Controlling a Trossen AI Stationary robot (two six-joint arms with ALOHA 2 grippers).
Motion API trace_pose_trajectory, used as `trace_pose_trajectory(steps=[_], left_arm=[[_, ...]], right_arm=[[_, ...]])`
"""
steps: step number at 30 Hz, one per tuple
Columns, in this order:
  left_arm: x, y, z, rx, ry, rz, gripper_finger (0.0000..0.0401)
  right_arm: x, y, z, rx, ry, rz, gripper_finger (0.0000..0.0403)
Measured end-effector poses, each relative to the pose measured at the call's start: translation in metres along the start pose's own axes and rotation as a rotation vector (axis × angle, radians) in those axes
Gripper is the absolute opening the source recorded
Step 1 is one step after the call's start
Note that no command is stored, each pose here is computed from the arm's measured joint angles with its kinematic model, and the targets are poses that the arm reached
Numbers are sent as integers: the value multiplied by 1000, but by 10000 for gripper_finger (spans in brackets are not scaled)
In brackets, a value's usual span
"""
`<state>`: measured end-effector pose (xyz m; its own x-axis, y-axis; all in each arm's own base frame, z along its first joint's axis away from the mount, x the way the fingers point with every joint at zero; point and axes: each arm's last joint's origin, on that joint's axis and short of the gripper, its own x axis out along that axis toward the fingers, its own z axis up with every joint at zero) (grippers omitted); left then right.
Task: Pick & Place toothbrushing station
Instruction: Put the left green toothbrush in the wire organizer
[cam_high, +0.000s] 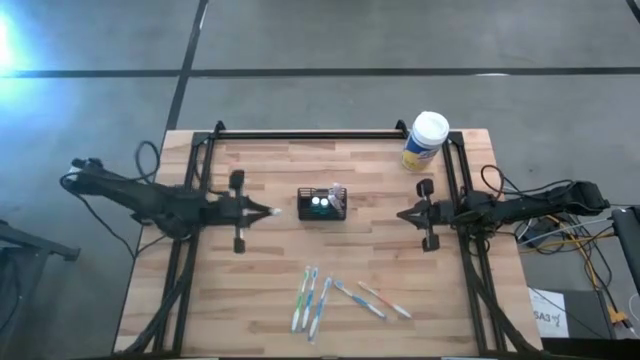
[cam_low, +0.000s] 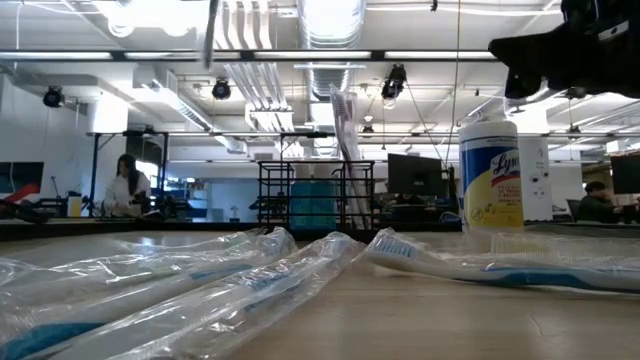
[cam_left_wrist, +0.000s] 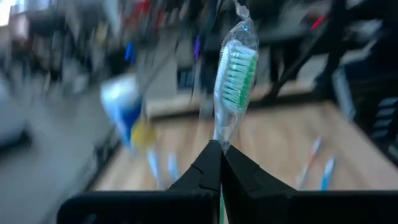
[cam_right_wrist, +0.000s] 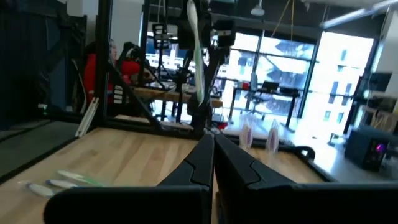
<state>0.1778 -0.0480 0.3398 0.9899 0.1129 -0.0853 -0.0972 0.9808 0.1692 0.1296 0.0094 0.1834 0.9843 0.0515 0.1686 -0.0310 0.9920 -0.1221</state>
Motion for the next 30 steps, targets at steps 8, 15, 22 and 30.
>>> trace_pose_trajectory(steps=[8,15,22,30], left_arm=[[8,55,-3,141,-149,-113,1],[37,121,-35,-27,-232,-211,1],[58,136,-75,-103,-212,-216,1],[79,139,-102,-174,-119,-210,1]], right_arm=[[0,-1,4,-108,-39,-8,8],[0,-1,5,-163,-46,-11,8],[0,-1,4,-162,-46,-11,8],[0,-1,4,-152,-41,-10,8]])
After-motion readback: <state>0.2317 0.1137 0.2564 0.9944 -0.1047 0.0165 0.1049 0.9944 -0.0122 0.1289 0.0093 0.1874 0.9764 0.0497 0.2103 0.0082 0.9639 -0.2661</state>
